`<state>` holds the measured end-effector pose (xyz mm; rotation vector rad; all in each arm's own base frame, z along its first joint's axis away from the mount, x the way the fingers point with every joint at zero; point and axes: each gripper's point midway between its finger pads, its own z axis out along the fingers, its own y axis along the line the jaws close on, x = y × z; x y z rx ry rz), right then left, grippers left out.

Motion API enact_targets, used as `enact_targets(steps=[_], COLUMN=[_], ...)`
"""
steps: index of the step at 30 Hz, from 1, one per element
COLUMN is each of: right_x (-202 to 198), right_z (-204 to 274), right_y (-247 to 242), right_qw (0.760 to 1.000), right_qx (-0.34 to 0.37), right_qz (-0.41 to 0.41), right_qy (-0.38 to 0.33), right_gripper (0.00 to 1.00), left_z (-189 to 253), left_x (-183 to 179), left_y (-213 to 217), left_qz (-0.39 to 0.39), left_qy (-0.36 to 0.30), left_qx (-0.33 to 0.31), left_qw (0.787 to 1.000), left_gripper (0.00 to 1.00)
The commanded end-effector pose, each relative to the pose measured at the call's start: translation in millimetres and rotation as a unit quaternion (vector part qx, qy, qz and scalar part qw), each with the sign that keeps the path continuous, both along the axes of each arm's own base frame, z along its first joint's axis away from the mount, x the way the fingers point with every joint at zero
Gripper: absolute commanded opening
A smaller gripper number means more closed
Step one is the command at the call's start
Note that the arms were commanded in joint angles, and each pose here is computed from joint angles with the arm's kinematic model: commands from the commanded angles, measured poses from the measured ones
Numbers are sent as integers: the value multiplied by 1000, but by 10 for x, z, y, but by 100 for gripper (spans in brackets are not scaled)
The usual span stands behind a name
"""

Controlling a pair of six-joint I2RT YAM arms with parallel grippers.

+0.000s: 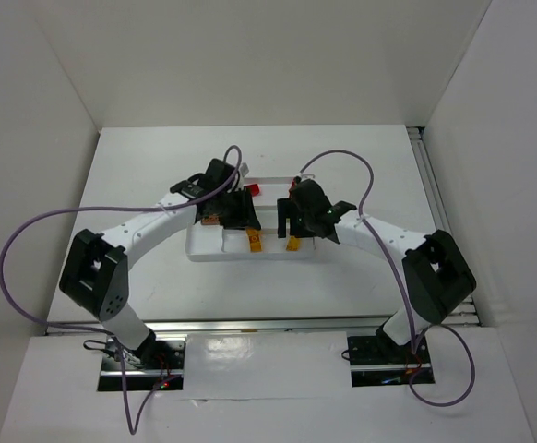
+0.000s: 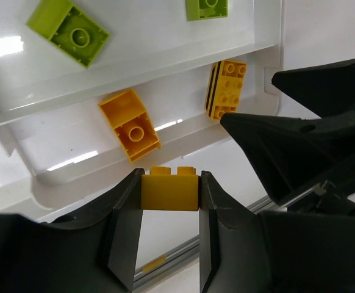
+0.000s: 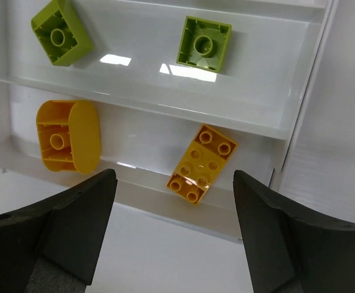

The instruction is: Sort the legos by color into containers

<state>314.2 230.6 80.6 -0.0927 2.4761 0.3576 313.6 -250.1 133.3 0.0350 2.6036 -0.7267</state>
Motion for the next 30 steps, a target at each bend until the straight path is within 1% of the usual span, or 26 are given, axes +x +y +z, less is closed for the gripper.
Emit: enact_targets(steps=[1, 2, 3, 4, 5, 6, 7, 8, 9, 10, 11, 13, 16, 17, 18, 19, 20, 23, 25, 27, 28, 29, 30], right_x=[86, 98, 96, 76, 51, 52, 21, 22, 15, -15, -42, -59, -104, -103, -121, -117, -117, -102, -91, -88, -72, -57, -93], right_z=[274, 329, 366, 505, 525, 679, 666, 691, 721, 808, 793, 844, 874, 919, 876, 902, 902, 907, 945, 943, 1011, 1044, 1035], right_y=[19, -42, -100, -184, -289, -476, -589, -744, -821, -902, -990, -1157, -1281, -1313, -1326, -1356, -1356, -1409, -1440, -1627, -1663, -1801, -1868], right_qw=[1000, 999, 999, 997, 995, 990, 987, 984, 982, 980, 979, 976, 975, 973, 974, 973, 973, 970, 966, 953, 945, 933, 928], right_qx=[-2, -10, -15, -11, -19, -25, -24, -31, -27, -20, -28, -35, -42, -38, -44, -42, -42, -46, -44, -73, -68, -85, -101], right_qz=[-4, -14, -27, -52, -73, -107, -131, -150, -159, -168, -172, -187, -196, -201, -197, -202, -202, -211, -228, -274, -297, -327, -340], right_qy=[-28, -38, -42, -53, -60, -85, -88, -93, -97, -105, -102, -103, -100, -106, -102, -106, -106, -108, -111, -110, -116, -124, -118], right_gripper=[84, 85, 85, 85, 85, 87, 89, 89, 90, 93, 93, 94, 94, 94, 94, 94, 94, 100, 100, 100, 100, 100, 100], left_z=[39, -66, -82, -45, -71, -105, -153, -143, -237, -239, -277, -379, -441, -444, -393, -347, -327, -44, 151, 527, 681, 829, 1128], left_x=[44, 47, 45, 52, 51, 34, -2, 31, 19, 59, 45, 57, 84, 67, 69, 42, 24, 22, 11, 10, 21, 15, -50], left_y=[-144, -164, -184, -242, -274, -365, -402, -450, -498, -529, -577, -561, -566, -585, -586, -617, -603, -606, -576, -541, -483, -439, -345], left_qz=[-6, -11, -12, -15, -17, -27, -39, -46, -52, -52, -57, -55, -48, -50, -50, -54, -54, -50, -47, -39, -34, -27, -22], left_qy=[-2, 12, 17, 12, 13, 15, 19, 16, 24, 23, 26, 32, 38, 35, 30, 25, 24, -9, -24, -61, -82, -100, -135], left_qx=[16, 33, 44, 58, 64, 66, 69, 63, 69, 68, 71, 81, 86, 90, 86, 83, 82, 69, 63, 42, 44, 39, 23], left_qw=[1000, 999, 999, 998, 998, 997, 997, 997, 996, 996, 996, 995, 994, 994, 995, 995, 995, 996, 997, 996, 995, 994, 990], left_gripper=[0, 0, 0, 0, 0, 0, 0, 3, 5, 7, 9, 19, 52, 76, 88, 93, 100, 100, 100, 100, 100, 100, 100])
